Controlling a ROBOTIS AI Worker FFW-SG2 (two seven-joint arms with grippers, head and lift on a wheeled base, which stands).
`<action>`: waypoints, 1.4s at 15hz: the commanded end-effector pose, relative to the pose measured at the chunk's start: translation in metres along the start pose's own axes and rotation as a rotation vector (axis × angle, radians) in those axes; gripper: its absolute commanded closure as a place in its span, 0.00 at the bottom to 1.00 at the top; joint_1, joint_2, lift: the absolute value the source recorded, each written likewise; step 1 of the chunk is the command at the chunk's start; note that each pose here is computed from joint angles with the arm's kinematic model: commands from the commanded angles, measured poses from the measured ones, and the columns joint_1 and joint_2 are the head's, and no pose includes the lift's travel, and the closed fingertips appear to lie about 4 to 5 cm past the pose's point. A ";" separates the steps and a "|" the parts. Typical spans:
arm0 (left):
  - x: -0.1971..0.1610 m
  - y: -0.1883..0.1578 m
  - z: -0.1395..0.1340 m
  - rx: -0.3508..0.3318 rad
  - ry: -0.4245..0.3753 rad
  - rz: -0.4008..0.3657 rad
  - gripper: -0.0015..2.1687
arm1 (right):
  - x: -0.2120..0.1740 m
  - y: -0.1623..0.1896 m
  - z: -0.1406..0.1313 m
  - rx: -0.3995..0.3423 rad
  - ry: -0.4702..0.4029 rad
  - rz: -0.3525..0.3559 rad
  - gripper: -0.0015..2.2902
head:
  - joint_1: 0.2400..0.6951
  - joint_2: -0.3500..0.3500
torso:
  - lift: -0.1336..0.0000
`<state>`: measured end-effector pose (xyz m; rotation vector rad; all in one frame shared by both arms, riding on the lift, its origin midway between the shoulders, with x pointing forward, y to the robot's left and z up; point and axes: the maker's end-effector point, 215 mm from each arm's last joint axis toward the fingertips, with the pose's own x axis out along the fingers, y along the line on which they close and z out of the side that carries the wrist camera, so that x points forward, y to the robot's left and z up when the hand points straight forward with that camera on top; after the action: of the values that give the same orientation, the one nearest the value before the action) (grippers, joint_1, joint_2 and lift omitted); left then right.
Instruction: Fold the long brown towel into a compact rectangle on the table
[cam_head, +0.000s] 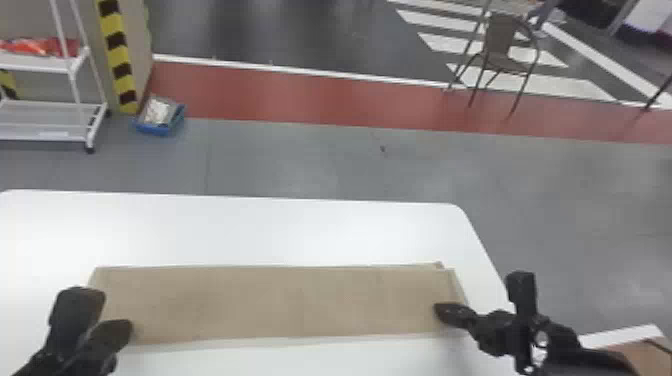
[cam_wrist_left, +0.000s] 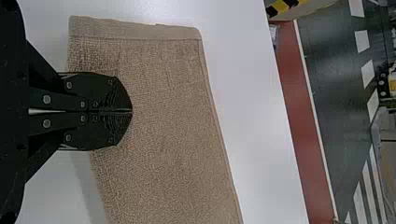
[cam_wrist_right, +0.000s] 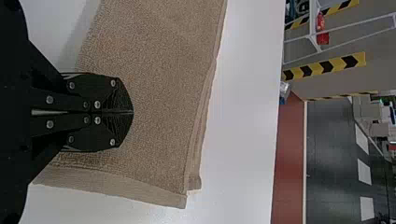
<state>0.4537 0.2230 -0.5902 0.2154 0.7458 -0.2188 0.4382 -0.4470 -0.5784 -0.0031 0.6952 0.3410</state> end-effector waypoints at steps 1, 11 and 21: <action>-0.002 0.002 -0.006 0.005 0.008 0.003 0.84 | -0.003 0.000 -0.005 0.006 0.010 0.000 0.53 | 1.00 0.11 | 1.00; -0.020 0.010 -0.030 -0.017 0.049 0.014 0.84 | -0.012 0.006 -0.020 0.037 0.033 0.009 0.53 | 1.00 0.12 | 1.00; -0.026 0.009 -0.028 -0.029 0.039 0.009 0.84 | -0.028 0.006 -0.020 0.076 0.027 0.004 0.53 | 1.00 0.11 | 1.00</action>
<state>0.4181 0.2446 -0.5936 0.1980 0.7925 -0.1932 0.4001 -0.4484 -0.5795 0.0645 0.7433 0.3273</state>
